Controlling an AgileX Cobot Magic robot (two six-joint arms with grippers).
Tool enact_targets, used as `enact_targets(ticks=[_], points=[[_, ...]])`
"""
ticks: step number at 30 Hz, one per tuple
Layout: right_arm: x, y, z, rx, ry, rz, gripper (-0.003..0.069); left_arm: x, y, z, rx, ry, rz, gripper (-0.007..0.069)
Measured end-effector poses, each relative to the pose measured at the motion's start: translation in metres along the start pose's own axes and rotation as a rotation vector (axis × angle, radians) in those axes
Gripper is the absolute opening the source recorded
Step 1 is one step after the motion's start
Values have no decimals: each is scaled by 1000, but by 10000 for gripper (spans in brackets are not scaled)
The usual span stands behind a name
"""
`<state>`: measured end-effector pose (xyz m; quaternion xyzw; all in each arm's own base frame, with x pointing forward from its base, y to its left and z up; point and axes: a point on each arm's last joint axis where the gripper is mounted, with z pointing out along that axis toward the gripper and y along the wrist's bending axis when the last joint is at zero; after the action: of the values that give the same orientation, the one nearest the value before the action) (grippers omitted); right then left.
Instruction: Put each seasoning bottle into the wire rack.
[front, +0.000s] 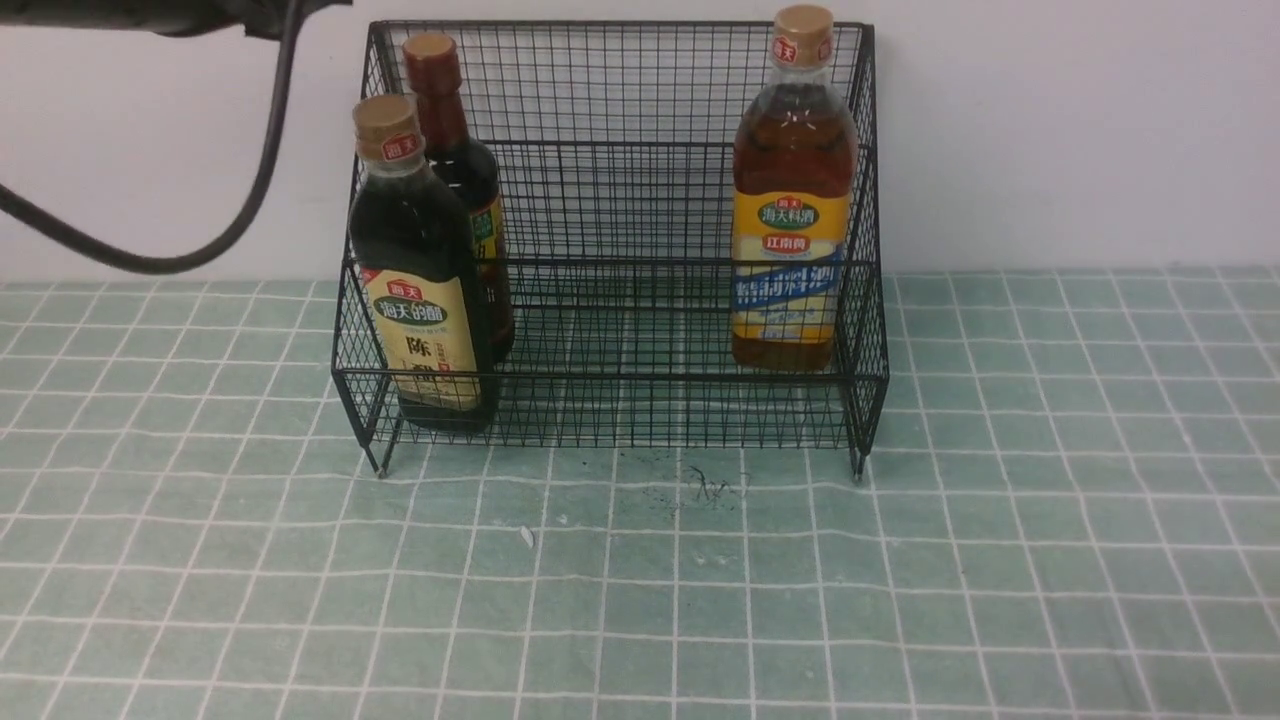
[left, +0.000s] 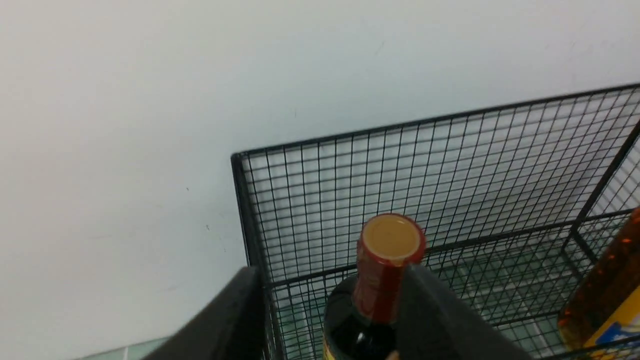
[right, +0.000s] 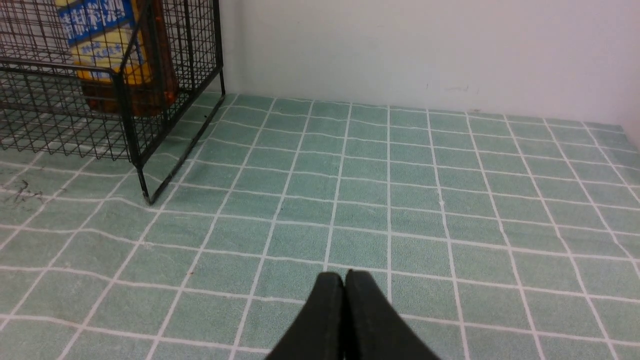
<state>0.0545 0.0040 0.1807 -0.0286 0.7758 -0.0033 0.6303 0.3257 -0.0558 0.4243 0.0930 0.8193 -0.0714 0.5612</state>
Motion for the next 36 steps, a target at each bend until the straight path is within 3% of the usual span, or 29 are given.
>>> enact_targets(ticks=[5, 8, 13, 18, 29, 36], points=[[0, 0, 0, 0, 0, 0, -15, 1, -3, -40, 5, 115, 54, 76], [0, 0, 0, 0, 0, 0, -15, 12, -6, -57, 24, 264, 43, 7], [0, 0, 0, 0, 0, 0, -15, 42, -16, -56, 126, 475, -62, -6], [0, 0, 0, 0, 0, 0, -15, 86, -21, -31, 197, 555, -82, -6], [0, 0, 0, 0, 0, 0, -15, 125, -22, 32, 262, 523, -76, -6], [0, 0, 0, 0, 0, 0, -15, 134, -16, 62, 225, 458, -71, -6]])
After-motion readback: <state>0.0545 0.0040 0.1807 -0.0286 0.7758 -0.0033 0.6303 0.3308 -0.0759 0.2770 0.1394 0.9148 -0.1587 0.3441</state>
